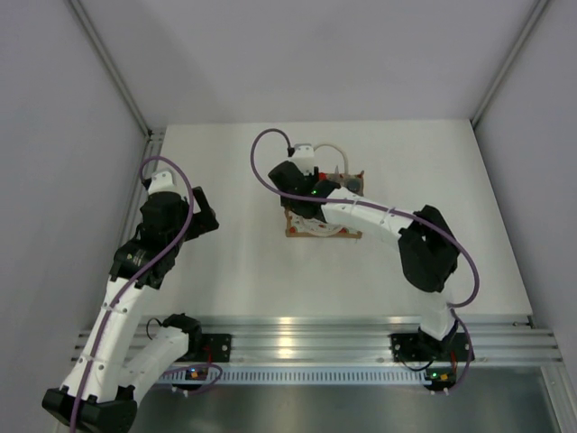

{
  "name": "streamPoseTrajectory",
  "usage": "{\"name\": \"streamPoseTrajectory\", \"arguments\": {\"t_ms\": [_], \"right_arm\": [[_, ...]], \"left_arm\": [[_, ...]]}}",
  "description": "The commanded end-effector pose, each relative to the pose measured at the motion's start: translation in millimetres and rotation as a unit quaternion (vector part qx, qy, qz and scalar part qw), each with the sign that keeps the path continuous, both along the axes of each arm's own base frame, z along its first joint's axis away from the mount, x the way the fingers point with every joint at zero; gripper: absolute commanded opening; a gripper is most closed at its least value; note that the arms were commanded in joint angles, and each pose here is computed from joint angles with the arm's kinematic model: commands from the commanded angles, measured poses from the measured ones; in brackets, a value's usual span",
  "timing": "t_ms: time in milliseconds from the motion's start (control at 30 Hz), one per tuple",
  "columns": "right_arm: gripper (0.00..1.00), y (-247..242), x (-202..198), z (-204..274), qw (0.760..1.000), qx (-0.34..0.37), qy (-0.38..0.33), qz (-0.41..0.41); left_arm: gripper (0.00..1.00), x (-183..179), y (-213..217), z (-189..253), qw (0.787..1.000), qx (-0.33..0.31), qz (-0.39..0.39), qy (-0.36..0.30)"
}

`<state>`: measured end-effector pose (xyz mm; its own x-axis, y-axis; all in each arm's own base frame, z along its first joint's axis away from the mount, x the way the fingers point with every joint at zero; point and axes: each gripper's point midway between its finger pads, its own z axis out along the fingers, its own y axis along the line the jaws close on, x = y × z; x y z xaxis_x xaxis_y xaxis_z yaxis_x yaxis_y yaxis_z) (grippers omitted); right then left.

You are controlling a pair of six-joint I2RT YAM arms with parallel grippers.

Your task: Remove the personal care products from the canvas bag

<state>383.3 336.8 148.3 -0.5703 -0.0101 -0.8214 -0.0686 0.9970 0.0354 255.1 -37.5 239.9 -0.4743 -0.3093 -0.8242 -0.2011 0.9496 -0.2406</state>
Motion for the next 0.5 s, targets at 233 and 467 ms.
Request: {"name": "streamPoseTrajectory", "arguments": {"t_ms": [233,467], "right_arm": [[0.54,2.4,12.7,-12.3,1.000,-0.011,0.005,-0.002],[0.52,3.1,15.7,-20.7,1.000,-0.013,0.004,-0.001]], "left_arm": [[0.98,0.7,-2.1,-0.6,1.000,-0.004,-0.004,-0.003],[0.98,1.2,-3.3,-1.0,1.000,-0.005,-0.005,-0.002]]}}
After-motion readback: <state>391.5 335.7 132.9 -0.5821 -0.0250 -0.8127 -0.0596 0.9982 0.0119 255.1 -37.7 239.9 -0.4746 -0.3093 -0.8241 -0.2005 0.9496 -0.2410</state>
